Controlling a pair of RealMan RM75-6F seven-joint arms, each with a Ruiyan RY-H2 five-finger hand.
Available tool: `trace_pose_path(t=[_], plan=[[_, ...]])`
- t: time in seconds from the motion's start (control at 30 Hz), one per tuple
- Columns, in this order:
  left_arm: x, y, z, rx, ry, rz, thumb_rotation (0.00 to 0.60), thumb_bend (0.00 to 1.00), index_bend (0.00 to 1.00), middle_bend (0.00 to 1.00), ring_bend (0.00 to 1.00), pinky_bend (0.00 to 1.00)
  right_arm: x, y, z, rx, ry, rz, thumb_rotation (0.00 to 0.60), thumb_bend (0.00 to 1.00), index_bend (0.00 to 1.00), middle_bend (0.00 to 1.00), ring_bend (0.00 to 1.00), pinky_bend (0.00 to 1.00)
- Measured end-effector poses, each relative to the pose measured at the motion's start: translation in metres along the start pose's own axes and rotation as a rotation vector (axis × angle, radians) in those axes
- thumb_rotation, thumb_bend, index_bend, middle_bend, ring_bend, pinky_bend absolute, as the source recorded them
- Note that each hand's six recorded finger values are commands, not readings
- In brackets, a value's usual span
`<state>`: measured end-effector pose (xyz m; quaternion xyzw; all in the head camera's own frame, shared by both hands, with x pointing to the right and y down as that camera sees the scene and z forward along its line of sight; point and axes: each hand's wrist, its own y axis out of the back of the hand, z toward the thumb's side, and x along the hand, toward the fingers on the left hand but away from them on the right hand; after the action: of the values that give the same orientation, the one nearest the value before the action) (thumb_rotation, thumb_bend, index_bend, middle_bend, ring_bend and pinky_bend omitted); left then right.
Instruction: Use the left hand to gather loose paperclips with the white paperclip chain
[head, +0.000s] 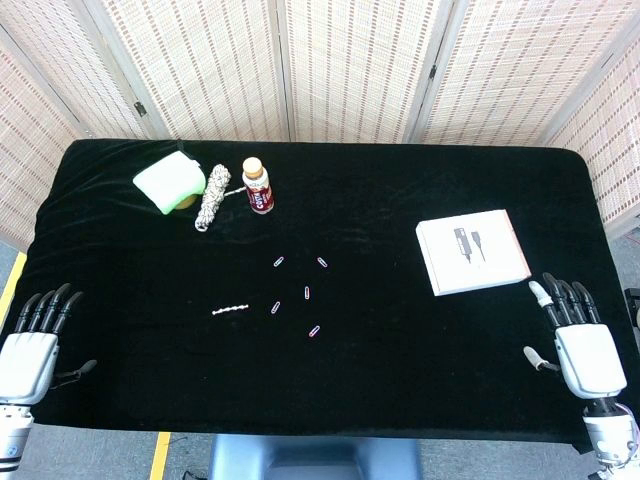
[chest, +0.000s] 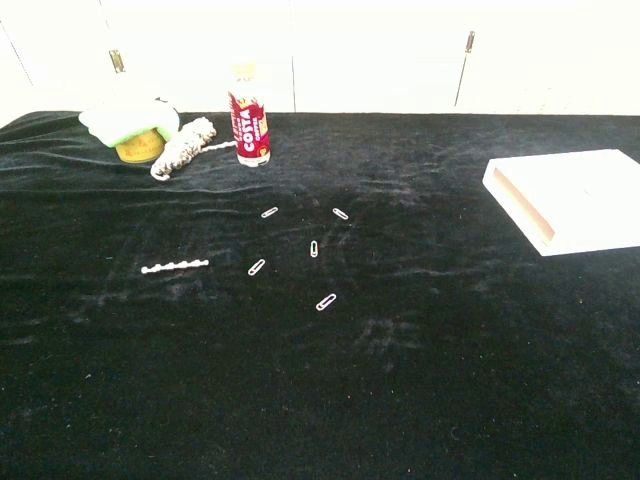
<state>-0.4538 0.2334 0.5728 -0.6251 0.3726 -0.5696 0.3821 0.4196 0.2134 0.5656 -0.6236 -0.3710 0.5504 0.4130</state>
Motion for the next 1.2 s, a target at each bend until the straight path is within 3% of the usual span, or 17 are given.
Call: trace_pose_path(t=[0.27, 0.33, 0.4, 0.47, 0.53, 0.57, 0.63, 0.7, 0.77, 0.97, 1.2], plan=[[0.001, -0.009, 0.011, -0.005, -0.039, -0.043, 0.600, 0.09, 0.00, 0.00, 0.00, 0.06, 0.005, 0.005, -0.001, -0.008, 0.004, -0.019, 0.600, 0.21, 0.00, 0.00, 0.00, 0.00], [0.001, -0.014, 0.016, -0.023, -0.058, -0.071, 0.600, 0.09, 0.00, 0.00, 0.05, 0.12, 0.009, 0.009, -0.001, -0.017, 0.006, -0.037, 0.600, 0.21, 0.00, 0.00, 0.00, 0.00], [0.003, -0.019, 0.021, -0.030, -0.074, -0.102, 0.600, 0.09, 0.00, 0.05, 0.17, 0.25, 0.013, 0.014, -0.002, -0.026, 0.006, -0.056, 0.600, 0.21, 0.00, 0.00, 0.00, 0.00], [0.008, -0.022, 0.028, -0.030, -0.097, -0.122, 0.600, 0.09, 0.00, 0.18, 0.37, 0.46, 0.015, 0.016, -0.001, -0.026, 0.007, -0.069, 0.600, 0.21, 0.00, 0.00, 0.00, 0.00], [0.018, -0.023, 0.040, -0.040, -0.131, -0.117, 0.600, 0.09, 0.03, 0.43, 0.64, 0.72, 0.015, 0.017, 0.002, -0.020, 0.018, -0.079, 0.600, 0.21, 0.00, 0.00, 0.00, 0.00], [0.021, -0.023, 0.044, -0.053, -0.141, -0.113, 0.600, 0.09, 0.10, 0.59, 0.79, 0.85, 0.016, 0.017, 0.004, -0.014, 0.028, -0.085, 0.600, 0.21, 0.00, 0.00, 0.00, 0.00], [0.031, -0.023, 0.054, -0.103, -0.153, -0.099, 0.600, 0.10, 0.23, 0.79, 0.95, 0.97, 0.019, 0.017, 0.009, -0.005, 0.048, -0.089, 0.600, 0.21, 0.00, 0.00, 0.00, 0.00], [0.041, -0.024, 0.064, -0.151, -0.161, -0.080, 0.600, 0.14, 0.32, 0.93, 1.00, 1.00, 0.023, 0.016, 0.015, 0.001, 0.076, -0.093, 0.600, 0.21, 0.00, 0.00, 0.00, 0.00], [0.050, -0.025, 0.072, -0.169, -0.160, -0.074, 0.600, 0.17, 0.37, 0.99, 1.00, 1.00, 0.028, 0.017, 0.020, 0.005, 0.105, -0.105, 0.600, 0.21, 0.00, 0.00, 0.00, 0.00], [0.069, -0.047, 0.089, -0.236, -0.088, -0.133, 0.600, 0.23, 0.50, 1.00, 1.00, 1.00, 0.049, 0.033, 0.025, 0.002, 0.163, -0.198, 0.600, 0.21, 0.00, 0.00, 0.00, 0.00], [0.095, -0.085, 0.152, -0.270, -0.054, -0.183, 0.600, 0.24, 0.50, 1.00, 1.00, 1.00, 0.064, 0.048, 0.012, -0.090, 0.173, -0.251, 0.600, 0.21, 0.00, 0.00, 0.00, 0.00]])
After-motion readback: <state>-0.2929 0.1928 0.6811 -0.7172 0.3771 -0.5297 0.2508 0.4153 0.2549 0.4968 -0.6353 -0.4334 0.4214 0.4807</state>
